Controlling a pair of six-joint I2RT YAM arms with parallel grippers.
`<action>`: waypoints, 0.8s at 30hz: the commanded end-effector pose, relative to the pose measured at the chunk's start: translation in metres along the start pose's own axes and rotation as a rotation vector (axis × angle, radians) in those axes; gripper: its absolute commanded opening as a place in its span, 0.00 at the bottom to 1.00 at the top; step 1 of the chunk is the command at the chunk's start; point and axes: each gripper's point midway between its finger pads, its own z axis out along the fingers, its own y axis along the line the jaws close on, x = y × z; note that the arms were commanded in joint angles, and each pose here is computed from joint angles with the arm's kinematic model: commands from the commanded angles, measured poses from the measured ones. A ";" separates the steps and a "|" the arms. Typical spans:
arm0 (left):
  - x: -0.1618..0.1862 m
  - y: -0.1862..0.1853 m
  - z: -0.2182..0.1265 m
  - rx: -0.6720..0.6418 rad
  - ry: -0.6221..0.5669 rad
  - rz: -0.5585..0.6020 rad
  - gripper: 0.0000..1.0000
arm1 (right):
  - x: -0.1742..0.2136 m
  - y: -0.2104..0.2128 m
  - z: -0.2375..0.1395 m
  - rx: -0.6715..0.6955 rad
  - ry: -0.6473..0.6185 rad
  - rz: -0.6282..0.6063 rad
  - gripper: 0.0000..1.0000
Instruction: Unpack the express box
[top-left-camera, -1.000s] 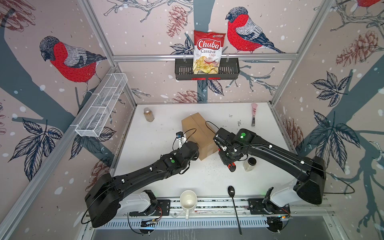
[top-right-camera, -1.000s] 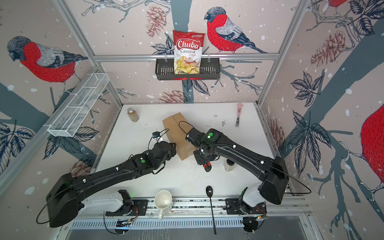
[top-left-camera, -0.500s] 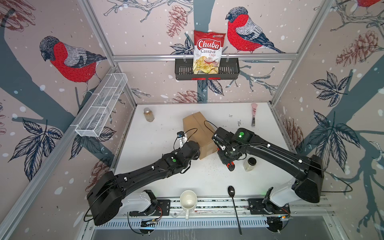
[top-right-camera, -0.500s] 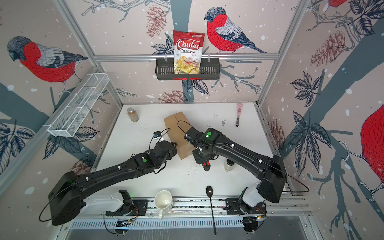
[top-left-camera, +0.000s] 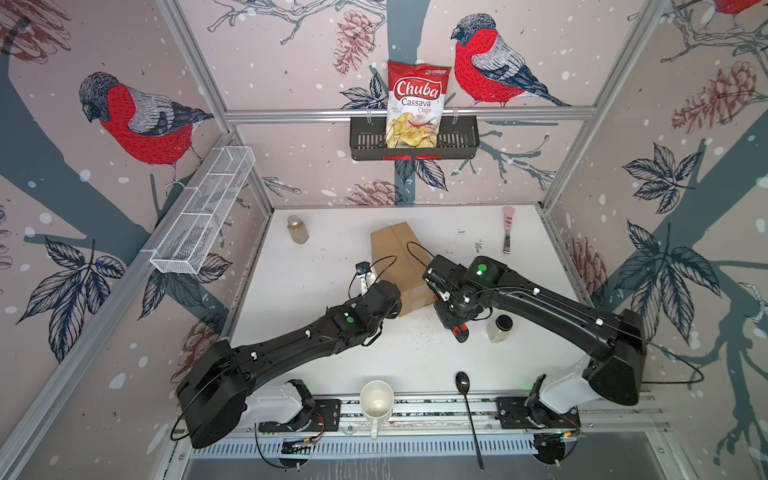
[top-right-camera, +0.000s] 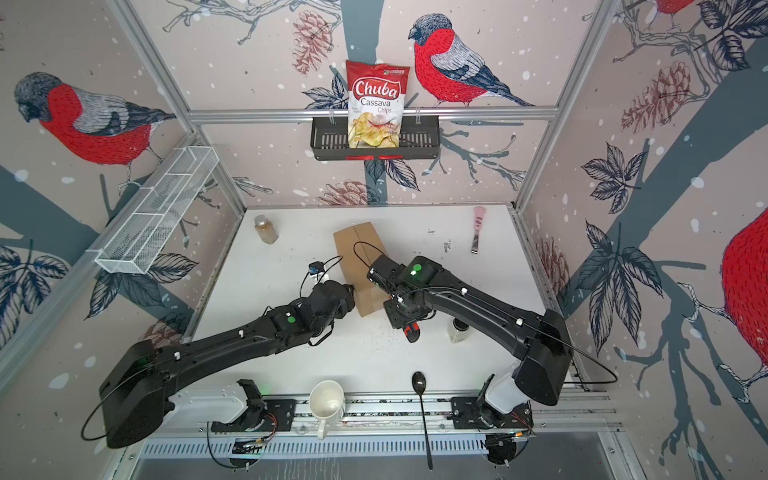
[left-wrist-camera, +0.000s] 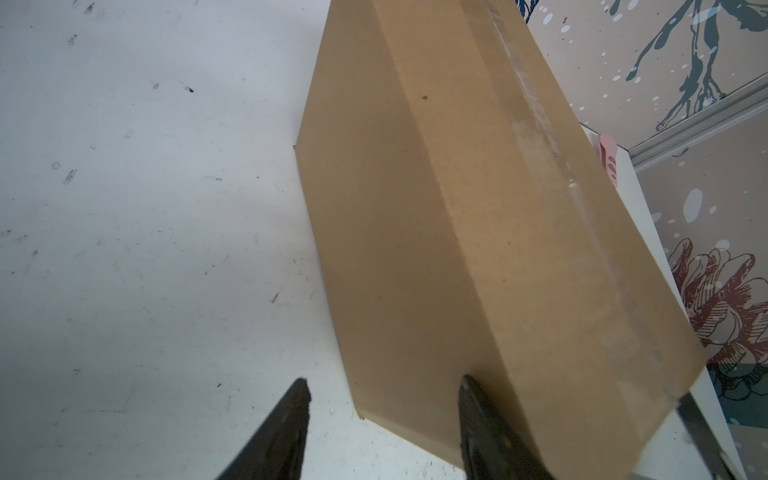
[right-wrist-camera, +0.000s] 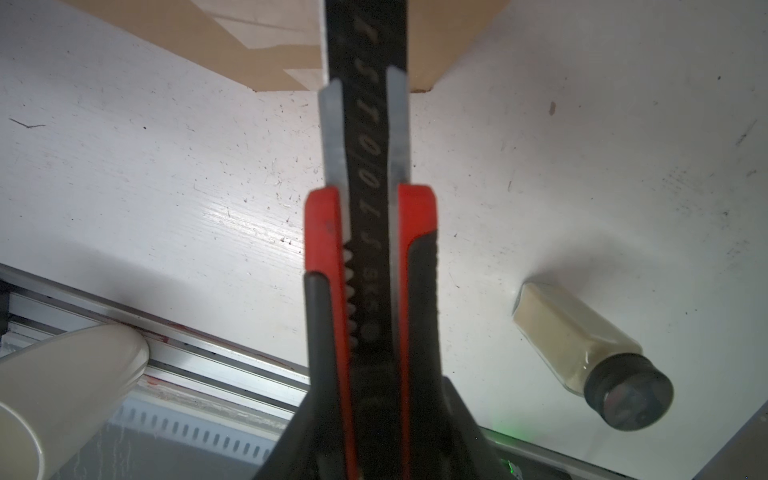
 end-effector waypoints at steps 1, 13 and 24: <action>-0.011 -0.017 -0.001 0.060 -0.035 -0.026 0.57 | -0.005 0.011 -0.002 -0.044 -0.016 -0.032 0.05; -0.010 -0.017 0.000 0.067 -0.035 -0.032 0.57 | -0.005 0.012 -0.001 -0.046 -0.020 -0.028 0.05; -0.008 -0.016 0.001 0.066 -0.035 -0.037 0.56 | -0.005 0.021 -0.006 -0.084 -0.013 -0.051 0.05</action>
